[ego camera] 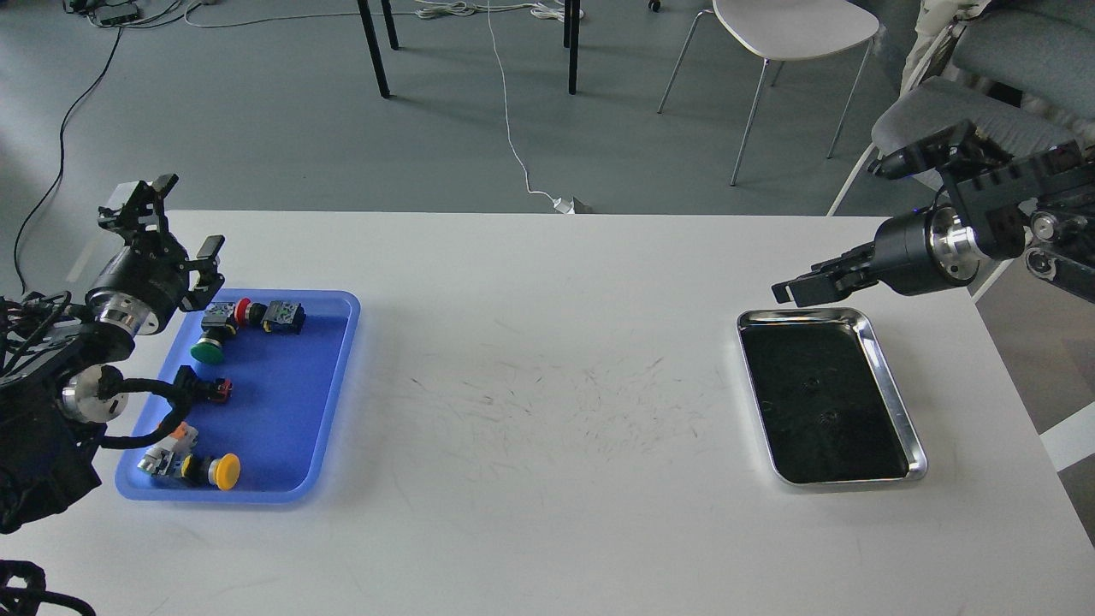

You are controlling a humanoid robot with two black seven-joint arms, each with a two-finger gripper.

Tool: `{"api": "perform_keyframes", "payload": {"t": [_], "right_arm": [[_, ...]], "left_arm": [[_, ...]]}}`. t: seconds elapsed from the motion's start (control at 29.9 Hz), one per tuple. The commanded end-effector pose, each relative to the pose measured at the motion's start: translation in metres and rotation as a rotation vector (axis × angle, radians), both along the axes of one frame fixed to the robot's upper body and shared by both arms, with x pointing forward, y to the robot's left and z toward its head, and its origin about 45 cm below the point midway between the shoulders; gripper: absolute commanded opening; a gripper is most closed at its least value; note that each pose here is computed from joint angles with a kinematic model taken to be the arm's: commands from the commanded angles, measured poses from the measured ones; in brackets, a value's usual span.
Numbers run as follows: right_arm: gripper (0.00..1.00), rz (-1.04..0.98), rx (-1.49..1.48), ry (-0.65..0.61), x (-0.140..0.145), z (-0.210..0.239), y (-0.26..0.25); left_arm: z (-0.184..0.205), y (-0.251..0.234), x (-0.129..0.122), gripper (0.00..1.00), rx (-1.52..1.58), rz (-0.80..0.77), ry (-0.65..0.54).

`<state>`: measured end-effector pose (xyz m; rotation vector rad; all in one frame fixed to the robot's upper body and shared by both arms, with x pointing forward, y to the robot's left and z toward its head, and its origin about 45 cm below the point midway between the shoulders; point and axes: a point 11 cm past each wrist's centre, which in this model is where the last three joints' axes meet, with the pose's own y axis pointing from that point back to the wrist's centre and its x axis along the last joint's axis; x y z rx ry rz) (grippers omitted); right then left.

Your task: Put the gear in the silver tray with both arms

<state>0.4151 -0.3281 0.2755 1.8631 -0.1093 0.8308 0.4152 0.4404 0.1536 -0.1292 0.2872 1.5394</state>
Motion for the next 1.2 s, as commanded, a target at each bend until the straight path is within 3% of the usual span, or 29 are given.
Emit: {"api": "perform_keyframes", "payload": {"t": [0.0, 0.43, 0.53, 0.7, 0.87, 1.17], "right_arm": [[0.77, -0.122, 0.174, -0.048, 0.006, 0.031, -0.014], [0.83, -0.542, 0.678, -0.179, 0.019, 0.055, -0.070], [0.92, -0.646, 0.782, -0.195, 0.019, 0.046, -0.081], [0.93, -0.772, 0.839, -0.270, 0.017, 0.020, -0.090], [0.93, -0.903, 0.966, -0.232, 0.012, -0.001, -0.091], [0.93, -1.033, 1.096, -0.144, 0.017, 0.001, -0.079]], "left_arm": [[0.000, 0.002, -0.001, 0.98, 0.004, 0.002, 0.002], [0.007, 0.019, -0.004, 0.98, 0.012, 0.032, 0.009], [0.009, 0.030, -0.006, 0.98, 0.020, 0.044, 0.031], [0.014, 0.040, -0.008, 0.98, -0.002, 0.074, 0.035], [0.018, 0.044, -0.005, 0.98, -0.049, 0.096, 0.046], [0.035, 0.034, 0.010, 0.98, -0.063, 0.073, 0.002]]}}
